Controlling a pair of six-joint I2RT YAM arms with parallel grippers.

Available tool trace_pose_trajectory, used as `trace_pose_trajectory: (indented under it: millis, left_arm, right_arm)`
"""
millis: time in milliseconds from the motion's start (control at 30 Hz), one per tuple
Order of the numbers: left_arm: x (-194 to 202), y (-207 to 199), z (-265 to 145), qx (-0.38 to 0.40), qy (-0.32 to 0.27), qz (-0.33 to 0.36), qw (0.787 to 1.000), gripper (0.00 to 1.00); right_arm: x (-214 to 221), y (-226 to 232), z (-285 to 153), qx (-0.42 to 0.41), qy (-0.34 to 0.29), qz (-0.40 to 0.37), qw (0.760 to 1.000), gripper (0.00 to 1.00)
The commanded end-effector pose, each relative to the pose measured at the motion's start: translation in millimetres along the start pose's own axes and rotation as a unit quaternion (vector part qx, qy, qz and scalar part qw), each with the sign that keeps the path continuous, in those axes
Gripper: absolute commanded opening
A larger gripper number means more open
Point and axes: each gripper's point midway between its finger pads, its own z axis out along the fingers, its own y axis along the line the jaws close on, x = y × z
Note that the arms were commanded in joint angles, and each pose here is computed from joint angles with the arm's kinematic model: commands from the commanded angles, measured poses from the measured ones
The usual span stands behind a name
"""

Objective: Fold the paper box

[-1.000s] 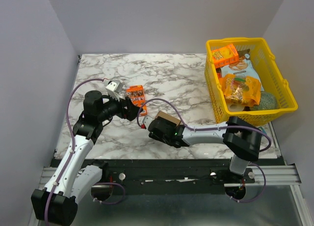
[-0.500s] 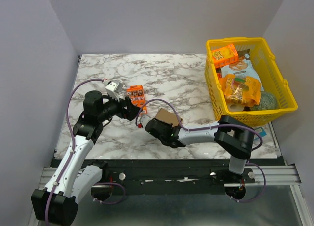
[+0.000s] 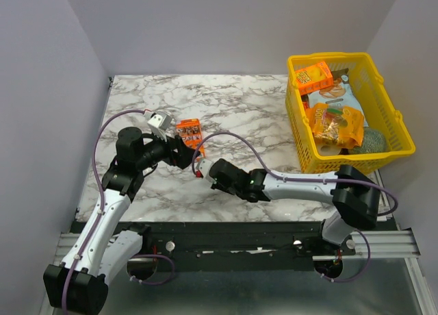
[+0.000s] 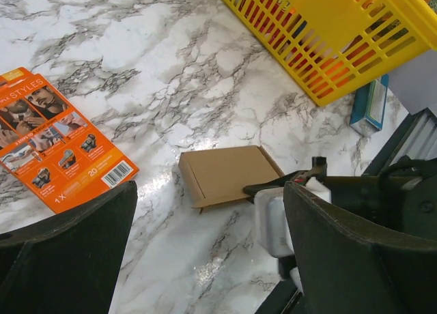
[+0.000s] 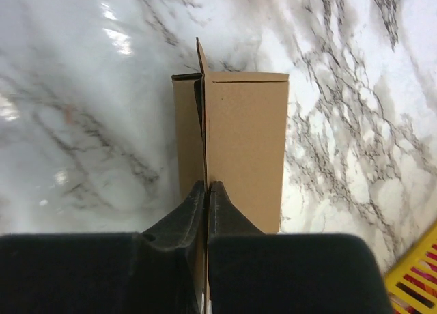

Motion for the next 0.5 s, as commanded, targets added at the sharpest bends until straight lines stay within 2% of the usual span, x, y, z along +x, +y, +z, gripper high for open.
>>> trace_pose_trajectory:
  millis: [0, 133, 200, 333, 433, 467]
  left_arm:
    - [3, -12, -1, 0.031, 0.002, -0.001, 1.0, 0.97]
    - [5, -21, 0, 0.063, 0.007, 0.0, 0.998, 0.97]
    - [8, -25, 1, 0.076, 0.012, -0.001, 0.997, 0.97]
    - [16, -40, 3, 0.121, 0.029, 0.003, 0.992, 0.96]
    - [33, -46, 8, 0.14, 0.068, 0.003, 0.988, 0.95]
    - [41, -53, 11, 0.155, 0.086, 0.022, 0.984, 0.93]
  right_arm:
    - [-12, 13, -32, -0.117, -0.019, 0.057, 0.991, 0.09]
    - [-21, 21, -53, -0.216, -0.052, 0.082, 0.972, 0.09]
    - [-20, 15, -56, -0.237, -0.062, 0.093, 0.965, 0.09]
    - [-22, 19, -69, -0.327, -0.091, 0.119, 0.933, 0.09]
    - [-23, 13, -76, -0.37, -0.114, 0.136, 0.912, 0.08]
    - [-23, 11, -76, -0.373, -0.115, 0.14, 0.91, 0.09]
